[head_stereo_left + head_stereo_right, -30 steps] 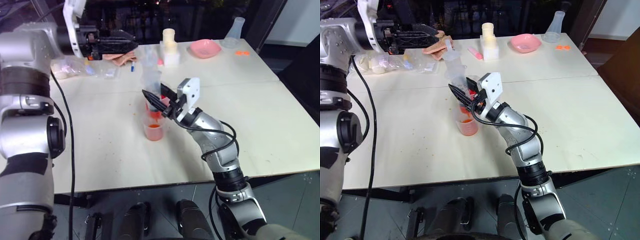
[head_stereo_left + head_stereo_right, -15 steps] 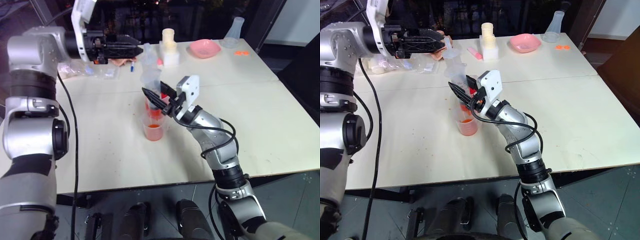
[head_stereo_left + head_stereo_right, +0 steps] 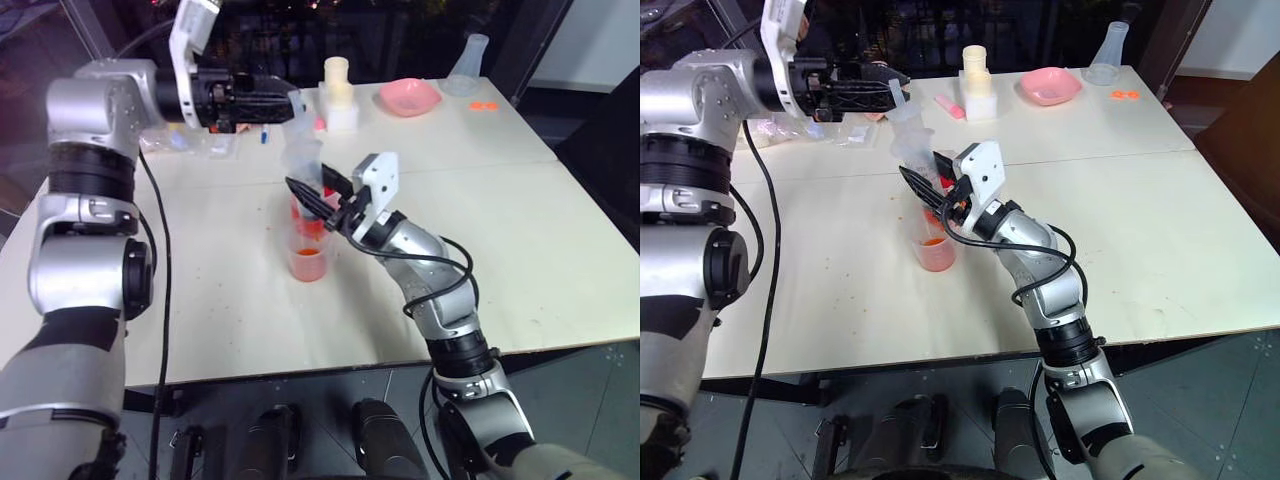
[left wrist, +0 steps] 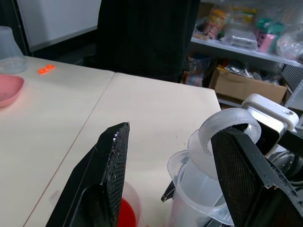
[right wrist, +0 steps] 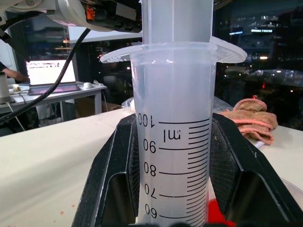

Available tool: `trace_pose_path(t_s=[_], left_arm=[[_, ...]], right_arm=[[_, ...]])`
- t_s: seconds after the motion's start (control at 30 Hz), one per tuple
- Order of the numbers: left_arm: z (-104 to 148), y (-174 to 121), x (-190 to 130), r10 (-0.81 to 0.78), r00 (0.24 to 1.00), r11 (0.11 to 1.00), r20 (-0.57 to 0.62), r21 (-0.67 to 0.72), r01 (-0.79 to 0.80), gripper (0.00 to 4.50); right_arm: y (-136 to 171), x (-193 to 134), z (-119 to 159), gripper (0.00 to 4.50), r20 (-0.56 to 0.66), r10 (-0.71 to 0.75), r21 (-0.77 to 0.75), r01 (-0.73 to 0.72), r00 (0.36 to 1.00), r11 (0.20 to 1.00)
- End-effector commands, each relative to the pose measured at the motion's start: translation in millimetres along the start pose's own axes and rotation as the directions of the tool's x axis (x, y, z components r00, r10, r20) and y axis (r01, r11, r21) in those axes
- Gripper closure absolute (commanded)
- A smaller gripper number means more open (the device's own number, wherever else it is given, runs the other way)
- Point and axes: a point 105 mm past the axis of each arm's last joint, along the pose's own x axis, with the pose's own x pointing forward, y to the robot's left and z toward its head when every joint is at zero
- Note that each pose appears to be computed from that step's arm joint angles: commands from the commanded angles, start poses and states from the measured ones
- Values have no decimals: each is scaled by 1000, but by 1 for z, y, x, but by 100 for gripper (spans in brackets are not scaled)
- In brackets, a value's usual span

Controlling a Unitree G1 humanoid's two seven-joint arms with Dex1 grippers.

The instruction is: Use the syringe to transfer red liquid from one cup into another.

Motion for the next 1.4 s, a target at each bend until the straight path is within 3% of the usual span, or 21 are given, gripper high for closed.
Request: trace_pose_path(t_s=[0.03,0.33,0.37,0.87,1.4], left_arm=[[4,-2,6,-8,1000,999,-8,42,9,199],[-1,-7,12,-43,999,999,-11,33,43,438],[-2,-7,12,-45,999,998,-12,32,45,447],[-14,-16,14,-82,995,996,-59,28,83,447],[-16,-21,15,-114,991,993,-68,8,115,447]], right_arm=[[3,3,16,314,57,12,-29,-10,998,1000],[2,3,16,314,57,7,-28,-6,998,1000],[2,3,16,314,57,8,-28,-6,998,1000],[1,5,27,314,83,8,-13,-7,997,1000],[12,13,52,314,143,-9,114,-7,990,993]])
